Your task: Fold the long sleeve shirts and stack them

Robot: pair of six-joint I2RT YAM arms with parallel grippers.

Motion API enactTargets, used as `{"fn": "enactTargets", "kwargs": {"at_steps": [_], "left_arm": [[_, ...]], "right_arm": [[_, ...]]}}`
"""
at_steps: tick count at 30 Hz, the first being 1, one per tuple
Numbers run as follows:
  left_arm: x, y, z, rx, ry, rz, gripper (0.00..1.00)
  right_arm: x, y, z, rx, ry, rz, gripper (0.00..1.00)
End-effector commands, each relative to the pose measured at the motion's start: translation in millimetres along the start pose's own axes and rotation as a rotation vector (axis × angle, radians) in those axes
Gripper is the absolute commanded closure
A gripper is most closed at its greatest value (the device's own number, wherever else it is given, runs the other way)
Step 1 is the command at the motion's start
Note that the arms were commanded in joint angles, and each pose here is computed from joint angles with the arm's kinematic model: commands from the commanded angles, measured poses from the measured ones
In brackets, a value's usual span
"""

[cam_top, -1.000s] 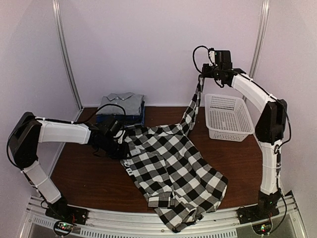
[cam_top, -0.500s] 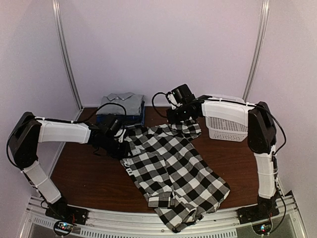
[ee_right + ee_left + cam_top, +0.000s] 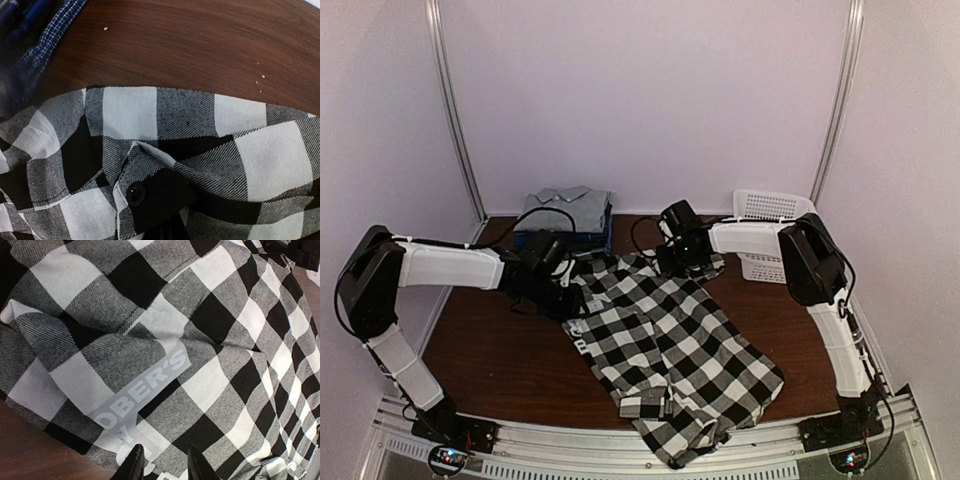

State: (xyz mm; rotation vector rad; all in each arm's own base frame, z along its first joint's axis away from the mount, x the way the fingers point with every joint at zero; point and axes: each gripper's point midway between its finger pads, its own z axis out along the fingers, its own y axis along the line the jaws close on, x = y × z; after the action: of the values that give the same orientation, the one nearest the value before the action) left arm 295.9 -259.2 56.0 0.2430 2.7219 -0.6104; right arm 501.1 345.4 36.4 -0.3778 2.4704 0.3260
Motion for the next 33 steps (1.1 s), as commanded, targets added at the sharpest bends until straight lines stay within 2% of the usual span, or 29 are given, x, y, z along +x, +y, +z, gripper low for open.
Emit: {"fn": "enactTargets", "kwargs": {"at_steps": [1, 7, 10, 17, 19, 24, 28, 33], "left_arm": [[-10, -6, 2, 0.022, -0.025, 0.002, 0.68], [-10, -5, 6, 0.016, -0.018, 0.000, 0.68], [-10, -5, 8, 0.017, -0.016, -0.005, 0.68], [-13, -8, 7, 0.030, -0.024, -0.005, 0.68], [-14, -10, 6, 0.036, -0.030, -0.004, 0.68], [-13, -12, 1, 0.053, -0.046, -0.010, 0.68], [-11, -14, 0, 0.073, -0.051, -0.014, 0.68], [-10, -17, 0, 0.089, -0.052, -0.012, 0.68]], "right_arm": [[-4, -29, 17, 0.052, 0.011, 0.045, 0.99], [-26, -39, 32, 0.060, 0.005, 0.029, 0.99], [-36, -37, 28, 0.058, -0.006, 0.011, 0.96], [-63, -8, -32, 0.026, -0.073, -0.035, 0.59], [-69, 3, -54, 0.025, -0.094, -0.051, 0.52], [-55, 18, -102, 0.021, -0.121, -0.045, 0.50], [-18, 11, -136, -0.001, -0.130, 0.034, 0.51], [48, -10, -169, -0.005, -0.120, 0.152, 0.59]]}}
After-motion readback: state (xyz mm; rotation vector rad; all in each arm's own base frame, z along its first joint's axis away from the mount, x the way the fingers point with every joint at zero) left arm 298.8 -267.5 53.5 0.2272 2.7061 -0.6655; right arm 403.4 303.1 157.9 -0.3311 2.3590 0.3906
